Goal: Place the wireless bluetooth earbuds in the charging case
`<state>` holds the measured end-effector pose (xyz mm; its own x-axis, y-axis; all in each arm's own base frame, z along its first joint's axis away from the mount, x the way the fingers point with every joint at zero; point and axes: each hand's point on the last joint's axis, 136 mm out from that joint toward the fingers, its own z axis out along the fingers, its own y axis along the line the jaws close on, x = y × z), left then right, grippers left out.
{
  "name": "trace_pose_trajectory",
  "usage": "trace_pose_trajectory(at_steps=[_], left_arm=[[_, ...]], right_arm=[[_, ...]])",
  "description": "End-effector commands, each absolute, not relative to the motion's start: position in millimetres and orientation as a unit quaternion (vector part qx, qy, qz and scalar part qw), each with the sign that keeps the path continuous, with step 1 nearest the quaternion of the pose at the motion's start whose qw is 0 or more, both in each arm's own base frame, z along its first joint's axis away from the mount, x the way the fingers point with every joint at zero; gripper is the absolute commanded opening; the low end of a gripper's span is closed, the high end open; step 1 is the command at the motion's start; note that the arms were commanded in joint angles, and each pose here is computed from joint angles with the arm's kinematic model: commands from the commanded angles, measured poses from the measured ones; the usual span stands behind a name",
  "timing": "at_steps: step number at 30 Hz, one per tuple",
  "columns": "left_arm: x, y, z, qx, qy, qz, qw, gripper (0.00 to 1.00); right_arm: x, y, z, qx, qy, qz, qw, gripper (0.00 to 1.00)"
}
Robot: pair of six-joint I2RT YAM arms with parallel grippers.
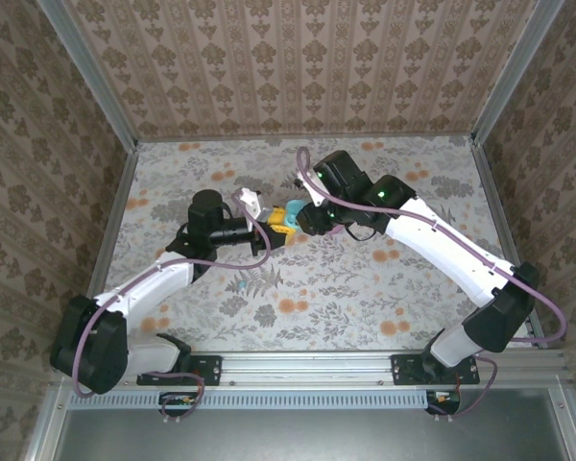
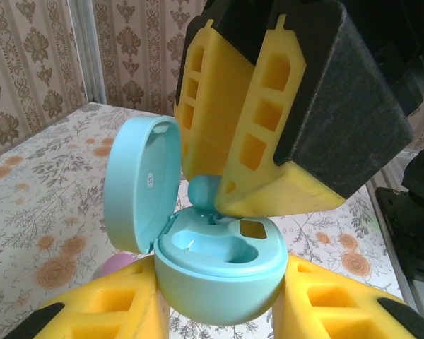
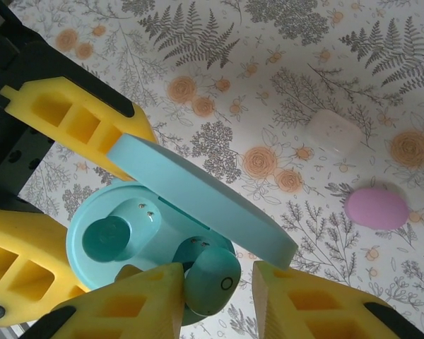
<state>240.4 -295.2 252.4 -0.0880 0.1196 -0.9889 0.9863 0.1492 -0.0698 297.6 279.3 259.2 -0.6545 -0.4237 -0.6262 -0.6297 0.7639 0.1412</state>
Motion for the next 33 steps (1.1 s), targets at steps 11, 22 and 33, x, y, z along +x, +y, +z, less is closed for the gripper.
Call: trace_pose_trajectory(at_steps=[11,22,33], left_arm=[[238,-299,311,0.458,0.519,-0.476,0.542,0.37],[233,-301,324,0.455,0.503,-0.486,0.551,0.37],[235,-302,325,0.453,0.505,-0.485,0.552,0.37]], right_arm=[[274,296,290,-0.331,0.854,0.273,0.294,0.33],[269,291,302,-0.374,0.828,0.269,0.320,0.36],[264,288,308,-0.356,0.831,0.292,0.311,0.40]])
